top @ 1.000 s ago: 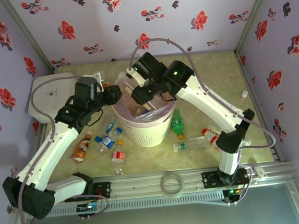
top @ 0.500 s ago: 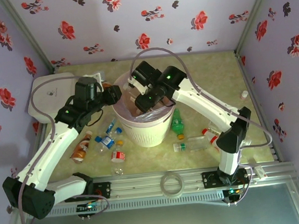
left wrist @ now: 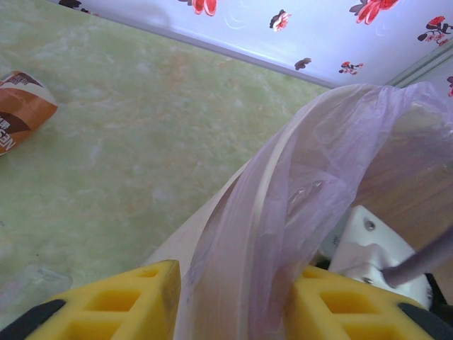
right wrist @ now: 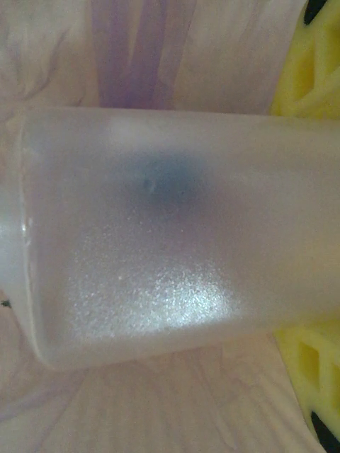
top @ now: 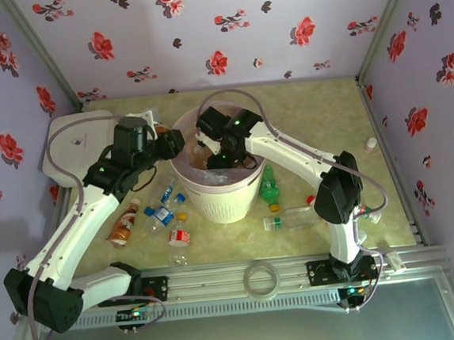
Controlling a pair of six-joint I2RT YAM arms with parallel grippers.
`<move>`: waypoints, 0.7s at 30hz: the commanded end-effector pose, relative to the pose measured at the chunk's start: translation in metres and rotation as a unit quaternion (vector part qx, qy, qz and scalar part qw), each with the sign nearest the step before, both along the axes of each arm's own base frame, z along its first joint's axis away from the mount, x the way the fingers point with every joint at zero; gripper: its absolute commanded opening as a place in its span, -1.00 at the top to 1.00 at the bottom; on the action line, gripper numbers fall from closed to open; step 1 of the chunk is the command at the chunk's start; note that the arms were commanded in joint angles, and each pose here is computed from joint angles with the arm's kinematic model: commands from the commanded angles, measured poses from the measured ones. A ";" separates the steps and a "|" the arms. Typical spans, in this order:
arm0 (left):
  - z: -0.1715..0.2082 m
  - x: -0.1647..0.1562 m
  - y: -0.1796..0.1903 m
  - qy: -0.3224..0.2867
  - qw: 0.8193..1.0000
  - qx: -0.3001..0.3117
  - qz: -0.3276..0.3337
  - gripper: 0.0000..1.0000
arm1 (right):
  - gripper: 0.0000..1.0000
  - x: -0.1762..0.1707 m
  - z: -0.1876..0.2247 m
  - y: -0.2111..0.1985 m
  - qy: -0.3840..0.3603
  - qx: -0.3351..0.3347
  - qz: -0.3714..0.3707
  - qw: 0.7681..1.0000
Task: Put the plastic bottles in the bin
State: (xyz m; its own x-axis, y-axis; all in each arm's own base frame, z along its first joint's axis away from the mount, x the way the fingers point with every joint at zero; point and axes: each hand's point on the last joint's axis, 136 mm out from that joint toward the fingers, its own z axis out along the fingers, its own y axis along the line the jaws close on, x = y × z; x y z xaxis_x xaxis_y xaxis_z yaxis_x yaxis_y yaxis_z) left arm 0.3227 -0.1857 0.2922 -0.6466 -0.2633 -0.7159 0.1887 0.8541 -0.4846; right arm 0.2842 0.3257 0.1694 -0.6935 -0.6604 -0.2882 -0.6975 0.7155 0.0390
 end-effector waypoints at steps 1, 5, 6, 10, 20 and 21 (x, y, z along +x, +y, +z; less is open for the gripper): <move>-0.018 -0.006 0.003 0.021 1.000 0.022 -0.002 0.16 | -0.07 0.002 -0.016 0.001 0.022 0.000 -0.004 1.000; -0.016 -0.007 0.003 0.019 1.000 0.021 -0.002 0.15 | -0.11 0.003 -0.031 -0.001 0.034 -0.014 -0.005 0.999; -0.015 -0.007 0.003 0.017 1.000 0.021 -0.002 0.15 | -0.15 0.003 -0.035 -0.001 0.037 -0.018 -0.003 0.999; -0.015 -0.007 0.004 0.017 1.000 0.021 -0.002 0.15 | -0.30 0.003 -0.040 -0.001 0.040 -0.024 -0.001 0.999; -0.018 -0.007 0.004 0.020 1.000 0.022 -0.001 0.16 | -0.51 0.008 -0.008 -0.004 0.010 -0.014 0.002 1.000; -0.018 -0.007 0.003 0.020 1.000 0.022 -0.001 0.16 | -0.53 0.009 -0.002 -0.003 0.005 -0.009 0.003 1.000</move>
